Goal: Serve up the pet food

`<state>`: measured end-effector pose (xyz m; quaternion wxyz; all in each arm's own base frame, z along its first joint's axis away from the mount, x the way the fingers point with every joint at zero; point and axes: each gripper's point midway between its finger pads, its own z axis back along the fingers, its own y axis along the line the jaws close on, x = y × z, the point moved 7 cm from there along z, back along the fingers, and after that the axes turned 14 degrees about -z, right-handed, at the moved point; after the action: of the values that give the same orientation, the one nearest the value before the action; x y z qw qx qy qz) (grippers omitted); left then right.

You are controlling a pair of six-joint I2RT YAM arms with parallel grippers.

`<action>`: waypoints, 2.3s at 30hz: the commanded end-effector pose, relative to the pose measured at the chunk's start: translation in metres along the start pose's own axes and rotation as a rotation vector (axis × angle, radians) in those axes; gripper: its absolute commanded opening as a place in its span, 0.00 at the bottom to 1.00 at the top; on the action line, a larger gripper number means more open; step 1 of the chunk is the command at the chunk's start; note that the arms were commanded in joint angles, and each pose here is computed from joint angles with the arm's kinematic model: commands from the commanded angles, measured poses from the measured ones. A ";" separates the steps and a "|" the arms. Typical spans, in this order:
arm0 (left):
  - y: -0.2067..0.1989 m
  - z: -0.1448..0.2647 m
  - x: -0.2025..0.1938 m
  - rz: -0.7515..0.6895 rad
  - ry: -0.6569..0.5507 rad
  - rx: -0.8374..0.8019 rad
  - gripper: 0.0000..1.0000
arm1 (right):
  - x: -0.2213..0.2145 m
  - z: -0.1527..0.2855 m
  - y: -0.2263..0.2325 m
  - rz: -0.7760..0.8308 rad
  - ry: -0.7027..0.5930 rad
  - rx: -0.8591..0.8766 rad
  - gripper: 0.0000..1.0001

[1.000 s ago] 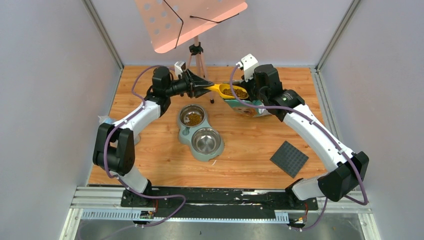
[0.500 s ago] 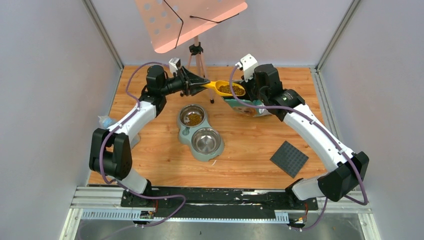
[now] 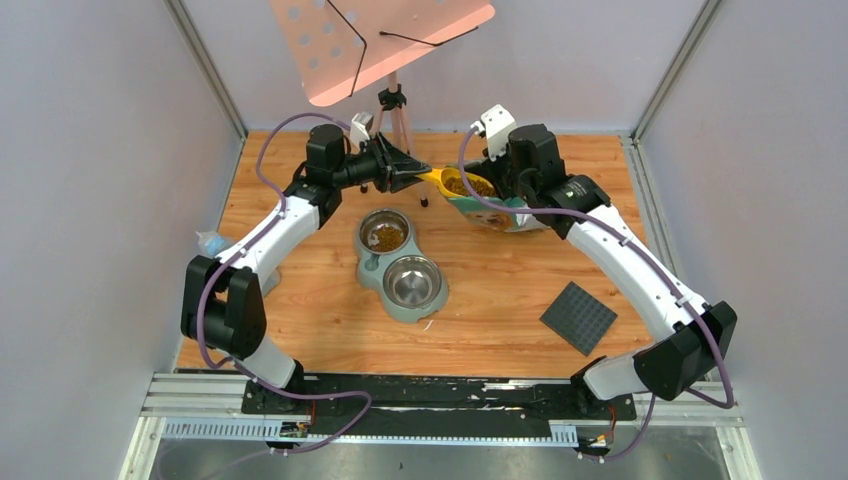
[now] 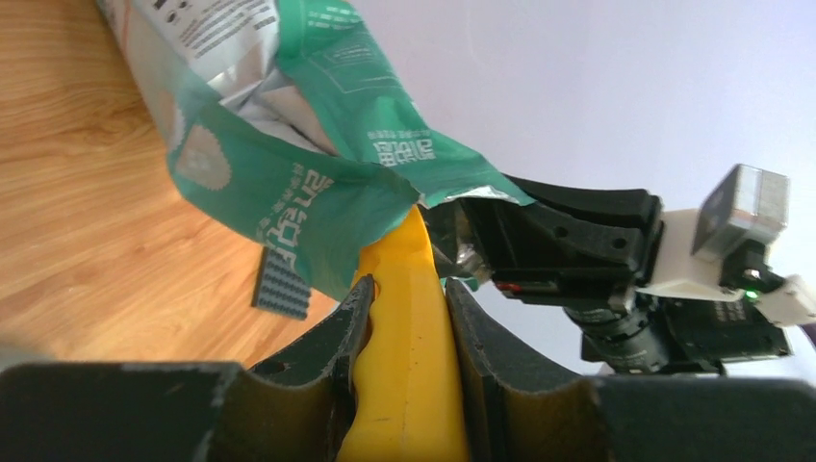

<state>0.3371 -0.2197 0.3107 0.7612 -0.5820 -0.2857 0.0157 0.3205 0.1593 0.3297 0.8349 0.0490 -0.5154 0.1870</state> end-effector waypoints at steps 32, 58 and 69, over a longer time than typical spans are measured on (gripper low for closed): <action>0.035 0.038 0.016 0.220 0.006 -0.236 0.00 | 0.019 0.024 -0.016 -0.002 -0.086 -0.063 0.00; 0.013 0.079 -0.005 0.110 -0.016 -0.244 0.00 | 0.028 0.017 -0.021 -0.030 -0.089 -0.072 0.00; 0.028 0.108 -0.027 0.103 -0.054 -0.184 0.00 | 0.036 0.017 -0.029 -0.034 -0.106 -0.090 0.00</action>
<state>0.2877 -0.1356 0.2870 0.6960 -0.6709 -0.2475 0.0652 0.3252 0.1433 0.3410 0.8371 0.0372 -0.5189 0.1691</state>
